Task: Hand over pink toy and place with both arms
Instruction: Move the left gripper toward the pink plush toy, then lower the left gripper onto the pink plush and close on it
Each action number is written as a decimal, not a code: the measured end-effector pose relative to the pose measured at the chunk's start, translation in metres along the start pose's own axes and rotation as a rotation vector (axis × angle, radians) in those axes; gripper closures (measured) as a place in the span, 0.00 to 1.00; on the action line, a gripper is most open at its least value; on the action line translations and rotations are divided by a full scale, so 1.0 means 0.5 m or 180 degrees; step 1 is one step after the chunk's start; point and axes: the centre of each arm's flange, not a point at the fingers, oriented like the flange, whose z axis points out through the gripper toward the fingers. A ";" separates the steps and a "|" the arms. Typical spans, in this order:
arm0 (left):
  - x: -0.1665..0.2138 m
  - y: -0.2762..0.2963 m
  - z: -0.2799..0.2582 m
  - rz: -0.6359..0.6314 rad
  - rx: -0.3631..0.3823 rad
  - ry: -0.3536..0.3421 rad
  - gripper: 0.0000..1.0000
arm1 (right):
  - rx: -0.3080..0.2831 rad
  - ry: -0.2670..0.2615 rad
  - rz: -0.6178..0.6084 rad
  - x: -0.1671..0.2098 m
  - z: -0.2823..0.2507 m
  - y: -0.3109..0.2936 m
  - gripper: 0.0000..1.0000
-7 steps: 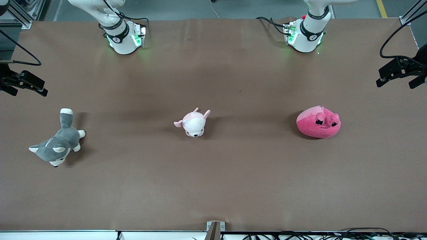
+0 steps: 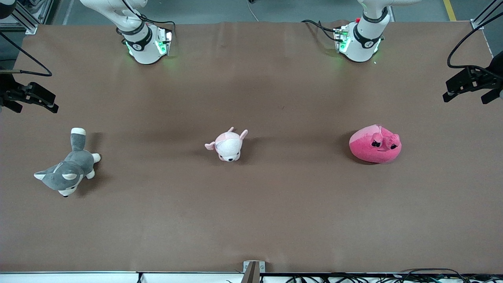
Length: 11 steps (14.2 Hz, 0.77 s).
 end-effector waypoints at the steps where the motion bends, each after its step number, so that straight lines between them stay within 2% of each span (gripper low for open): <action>1: 0.001 -0.003 0.015 -0.0015 -0.0004 -0.0095 0.00 | 0.0000 0.0001 0.0000 0.000 0.000 0.000 0.00; 3: 0.014 -0.007 0.074 -0.0030 -0.0015 -0.0381 0.00 | 0.0000 0.0001 0.0006 0.000 0.000 0.002 0.00; 7: 0.065 -0.038 0.264 -0.0112 -0.0041 -0.0914 0.00 | 0.0000 -0.0005 0.0011 -0.004 0.002 0.004 0.00; 9: 0.086 -0.063 0.360 -0.0170 -0.0036 -0.0990 0.00 | 0.0001 0.0067 0.0010 -0.013 0.005 0.004 0.00; 11: 0.092 -0.073 0.438 -0.0184 -0.0010 -0.0965 0.00 | 0.0004 0.0131 0.0008 -0.036 0.011 0.003 0.00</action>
